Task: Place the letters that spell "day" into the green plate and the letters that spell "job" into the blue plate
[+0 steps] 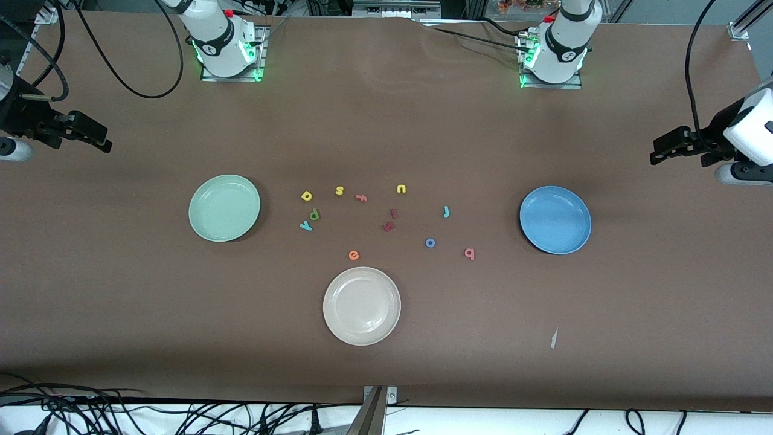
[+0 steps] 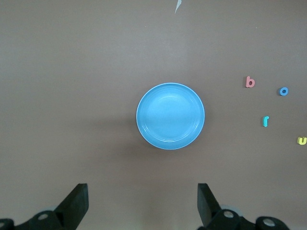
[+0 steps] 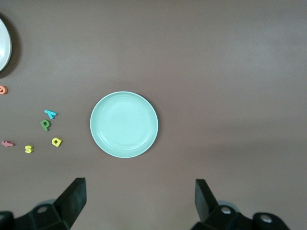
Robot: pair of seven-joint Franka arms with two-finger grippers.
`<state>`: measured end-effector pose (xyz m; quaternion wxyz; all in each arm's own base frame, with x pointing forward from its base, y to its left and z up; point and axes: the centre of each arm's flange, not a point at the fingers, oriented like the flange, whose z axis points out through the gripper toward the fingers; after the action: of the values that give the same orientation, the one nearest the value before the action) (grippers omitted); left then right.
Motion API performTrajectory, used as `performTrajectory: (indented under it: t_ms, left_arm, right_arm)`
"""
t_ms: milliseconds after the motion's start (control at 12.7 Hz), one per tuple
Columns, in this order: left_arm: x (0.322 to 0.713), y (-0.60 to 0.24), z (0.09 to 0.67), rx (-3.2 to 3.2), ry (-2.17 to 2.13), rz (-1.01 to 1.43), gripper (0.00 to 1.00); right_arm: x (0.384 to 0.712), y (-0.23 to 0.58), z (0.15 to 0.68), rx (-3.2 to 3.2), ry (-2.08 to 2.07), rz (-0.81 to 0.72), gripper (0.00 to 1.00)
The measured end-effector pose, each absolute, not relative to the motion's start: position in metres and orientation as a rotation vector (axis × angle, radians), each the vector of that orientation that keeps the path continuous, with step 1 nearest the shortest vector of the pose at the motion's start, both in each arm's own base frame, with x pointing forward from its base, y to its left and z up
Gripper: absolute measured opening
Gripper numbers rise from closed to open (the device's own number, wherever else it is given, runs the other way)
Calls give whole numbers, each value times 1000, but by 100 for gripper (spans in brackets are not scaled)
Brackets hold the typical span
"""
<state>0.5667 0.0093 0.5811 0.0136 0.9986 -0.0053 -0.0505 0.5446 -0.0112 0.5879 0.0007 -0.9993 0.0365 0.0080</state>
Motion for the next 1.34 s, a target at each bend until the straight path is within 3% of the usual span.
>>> performTrajectory:
  t_ms: [1339]
  left_arm:
    - [568, 9, 579, 3110, -22, -164, 100]
  right_arm:
    - [544, -12, 587, -3138, 117, 39, 100]
